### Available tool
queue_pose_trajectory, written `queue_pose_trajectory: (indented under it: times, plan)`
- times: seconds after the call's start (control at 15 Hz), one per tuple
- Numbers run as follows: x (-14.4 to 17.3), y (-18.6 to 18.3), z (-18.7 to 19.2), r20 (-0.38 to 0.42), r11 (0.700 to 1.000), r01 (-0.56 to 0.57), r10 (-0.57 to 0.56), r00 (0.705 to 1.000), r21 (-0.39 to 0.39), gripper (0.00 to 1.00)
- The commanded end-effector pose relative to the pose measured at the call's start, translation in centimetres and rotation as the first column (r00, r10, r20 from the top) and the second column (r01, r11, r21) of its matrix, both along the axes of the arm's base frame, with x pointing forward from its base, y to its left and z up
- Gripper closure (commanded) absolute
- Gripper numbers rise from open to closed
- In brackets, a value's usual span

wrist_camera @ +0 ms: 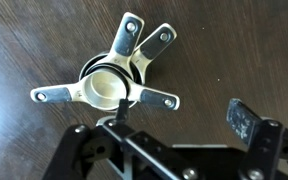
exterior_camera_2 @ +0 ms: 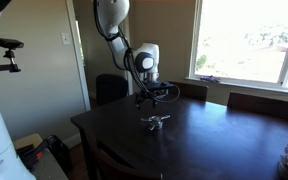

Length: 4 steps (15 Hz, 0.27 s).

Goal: Stack the pots in order of size

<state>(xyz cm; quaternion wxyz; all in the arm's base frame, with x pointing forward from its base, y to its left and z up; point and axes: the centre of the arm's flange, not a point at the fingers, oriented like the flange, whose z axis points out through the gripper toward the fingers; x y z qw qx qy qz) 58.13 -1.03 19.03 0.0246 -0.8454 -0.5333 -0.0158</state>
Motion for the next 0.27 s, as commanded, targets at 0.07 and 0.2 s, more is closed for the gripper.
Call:
queue_pose_trajectory:
  times: [0.07,0.2]
  plan:
    - [-0.16,0.01,-0.06,-0.003,1.0,0.003,-0.003,1.0,0.0,0.0]
    - [-0.23,0.01,-0.13,-0.005,1.0,0.004,-0.004,1.0,0.0,0.0]
